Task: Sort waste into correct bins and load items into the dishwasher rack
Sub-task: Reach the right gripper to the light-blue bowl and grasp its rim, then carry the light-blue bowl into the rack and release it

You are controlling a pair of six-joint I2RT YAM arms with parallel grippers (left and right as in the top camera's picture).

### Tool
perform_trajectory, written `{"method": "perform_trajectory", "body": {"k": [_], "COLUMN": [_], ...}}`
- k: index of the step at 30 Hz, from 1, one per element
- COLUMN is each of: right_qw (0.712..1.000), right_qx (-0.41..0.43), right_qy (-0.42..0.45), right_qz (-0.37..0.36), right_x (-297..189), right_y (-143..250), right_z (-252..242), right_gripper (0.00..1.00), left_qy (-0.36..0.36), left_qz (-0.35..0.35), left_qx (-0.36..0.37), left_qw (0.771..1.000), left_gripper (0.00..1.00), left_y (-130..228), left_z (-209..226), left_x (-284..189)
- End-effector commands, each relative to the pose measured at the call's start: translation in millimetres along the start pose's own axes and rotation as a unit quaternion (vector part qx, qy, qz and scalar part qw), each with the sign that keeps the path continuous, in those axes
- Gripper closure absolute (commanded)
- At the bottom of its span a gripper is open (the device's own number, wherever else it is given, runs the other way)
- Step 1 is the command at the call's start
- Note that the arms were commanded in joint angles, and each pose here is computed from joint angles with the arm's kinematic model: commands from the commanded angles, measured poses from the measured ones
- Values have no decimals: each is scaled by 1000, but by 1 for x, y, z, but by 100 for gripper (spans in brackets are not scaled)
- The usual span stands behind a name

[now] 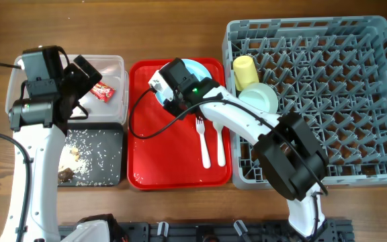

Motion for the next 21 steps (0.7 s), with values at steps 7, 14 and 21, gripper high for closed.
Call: {"method": "perform_trajectory", "body": {"k": [7, 14, 21], "right_qw": [1000, 999, 982], "right_qx": [-1, 38, 96], "right_qy": [3, -22, -90], "right_qz": [13, -13, -132], "right_x": [7, -8, -112], "right_y": [8, -11, -68], "right_z": [-2, 6, 15], "right_gripper": [93, 96, 96], "left_qy": [2, 2, 2], "left_qz": [-6, -6, -6], "left_qx": [-6, -6, -6], "left_qw": [1000, 1000, 1000], "left_gripper": [0, 0, 0], "left_y": [-4, -4, -4], "left_z": [0, 0, 0], "left_x": [-2, -2, -2]}}
Point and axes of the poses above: each gripper's point midway between its finger pads, its own x axis out along the fingers, its own z axis along the line the jaws close on, y = z × x, the point moved 2 cm from there along -x, back along the fingers, and after that the axes turned 12 degrees about x, right-handed, at the moved point
